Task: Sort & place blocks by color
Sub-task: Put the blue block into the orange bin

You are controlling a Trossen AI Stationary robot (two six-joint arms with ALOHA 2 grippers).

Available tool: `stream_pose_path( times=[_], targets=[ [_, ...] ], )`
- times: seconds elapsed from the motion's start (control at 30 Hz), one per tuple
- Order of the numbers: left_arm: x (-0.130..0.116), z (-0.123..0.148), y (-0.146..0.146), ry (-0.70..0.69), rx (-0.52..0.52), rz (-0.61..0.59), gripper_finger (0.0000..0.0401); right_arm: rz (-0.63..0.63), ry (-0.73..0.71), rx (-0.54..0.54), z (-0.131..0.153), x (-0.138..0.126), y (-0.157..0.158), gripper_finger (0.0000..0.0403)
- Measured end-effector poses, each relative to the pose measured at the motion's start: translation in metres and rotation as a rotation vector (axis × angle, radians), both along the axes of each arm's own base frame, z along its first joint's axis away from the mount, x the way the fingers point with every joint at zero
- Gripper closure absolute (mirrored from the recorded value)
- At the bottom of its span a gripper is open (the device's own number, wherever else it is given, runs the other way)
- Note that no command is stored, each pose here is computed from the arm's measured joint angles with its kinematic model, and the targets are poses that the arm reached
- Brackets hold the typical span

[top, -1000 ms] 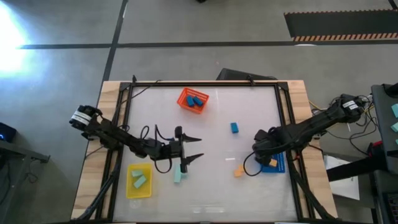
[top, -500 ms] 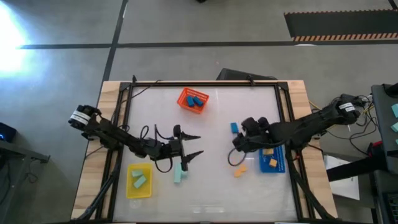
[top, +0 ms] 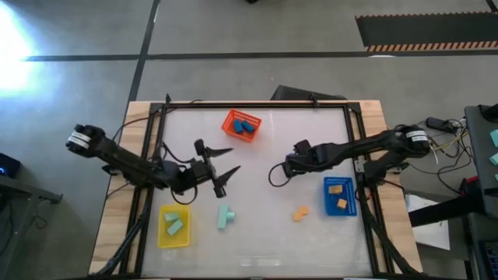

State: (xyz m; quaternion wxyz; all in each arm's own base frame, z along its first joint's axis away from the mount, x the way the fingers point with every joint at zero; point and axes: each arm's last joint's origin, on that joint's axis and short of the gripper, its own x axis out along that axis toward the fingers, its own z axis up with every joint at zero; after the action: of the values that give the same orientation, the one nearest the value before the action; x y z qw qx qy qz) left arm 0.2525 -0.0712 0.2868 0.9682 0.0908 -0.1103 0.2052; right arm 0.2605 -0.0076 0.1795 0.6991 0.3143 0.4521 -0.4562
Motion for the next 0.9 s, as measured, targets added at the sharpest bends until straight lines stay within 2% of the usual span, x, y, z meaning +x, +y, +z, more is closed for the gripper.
stream_pose_path(
  times=[0.13, 0.3, 0.47, 0.7, 0.9],
  targets=[
    [-0.007, -0.002, 0.003, 0.040, 0.015, 0.002, 0.0140, -0.014, -0.001, 0.041, -0.014, 0.009, 0.001, 0.0129],
    [-0.015, 0.004, 0.005, 0.011, 0.004, 0.002, 0.0140, -0.021, -0.046, 0.050, -0.027, 0.022, -0.001, 0.0105],
    [-0.022, 0.006, 0.008, -0.002, 0.005, 0.003, 0.0140, -0.036, 0.000, 0.052, -0.038, 0.024, -0.005, 0.0100],
    [-0.026, 0.009, 0.010, -0.015, 0.004, 0.004, 0.0140, -0.072, 0.012, 0.040, -0.046, 0.026, -0.008, 0.0121],
    [-0.026, 0.008, 0.010, -0.013, 0.009, 0.006, 0.0140, -0.101, -0.008, 0.034, -0.046, 0.027, -0.008, 0.0164]
  ],
)
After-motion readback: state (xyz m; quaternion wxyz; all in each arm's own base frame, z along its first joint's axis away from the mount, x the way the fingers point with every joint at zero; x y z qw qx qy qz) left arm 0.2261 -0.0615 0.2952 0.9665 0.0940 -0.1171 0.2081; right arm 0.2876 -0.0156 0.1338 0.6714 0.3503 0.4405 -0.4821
